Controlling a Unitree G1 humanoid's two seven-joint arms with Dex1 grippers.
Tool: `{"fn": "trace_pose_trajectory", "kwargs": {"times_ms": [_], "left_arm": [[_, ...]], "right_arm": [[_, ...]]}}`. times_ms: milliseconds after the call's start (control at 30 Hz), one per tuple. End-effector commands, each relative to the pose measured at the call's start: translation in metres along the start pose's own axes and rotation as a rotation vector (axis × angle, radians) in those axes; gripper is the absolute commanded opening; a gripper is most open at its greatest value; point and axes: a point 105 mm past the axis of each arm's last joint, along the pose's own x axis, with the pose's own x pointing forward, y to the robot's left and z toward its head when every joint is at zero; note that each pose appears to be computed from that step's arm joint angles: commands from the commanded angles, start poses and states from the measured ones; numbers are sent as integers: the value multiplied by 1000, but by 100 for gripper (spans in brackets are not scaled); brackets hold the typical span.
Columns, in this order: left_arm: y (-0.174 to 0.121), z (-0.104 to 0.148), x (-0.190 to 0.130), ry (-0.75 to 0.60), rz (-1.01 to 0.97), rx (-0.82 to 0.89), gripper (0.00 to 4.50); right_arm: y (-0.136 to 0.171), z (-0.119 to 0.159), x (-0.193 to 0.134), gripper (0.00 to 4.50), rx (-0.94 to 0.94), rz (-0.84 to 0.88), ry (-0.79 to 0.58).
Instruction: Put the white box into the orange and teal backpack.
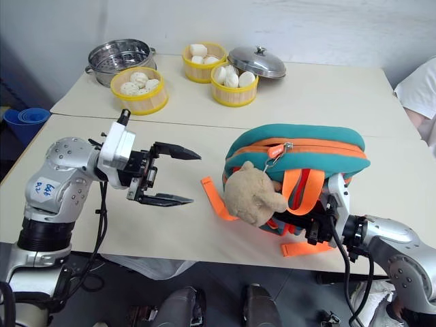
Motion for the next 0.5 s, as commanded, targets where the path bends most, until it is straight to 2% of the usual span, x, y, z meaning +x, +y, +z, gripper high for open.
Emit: {"fn": "trace_pose_trajectory", "kwargs": {"times_ms": [33,200,400,500], "left_arm": [[-8,9,26,-67,-57,46,445],[-14,11,51,-136,-133,35,445],[-14,-3,75,-109,-155,50,445],[-11,4,82,-173,-139,35,392]], "right_arm": [[-2,0,0,0,-30,14,24],[-3,1,1,0,-30,34,30],[-5,3,4,0,-42,41,26],[1,14,7,0,-59,75,-48]]}}
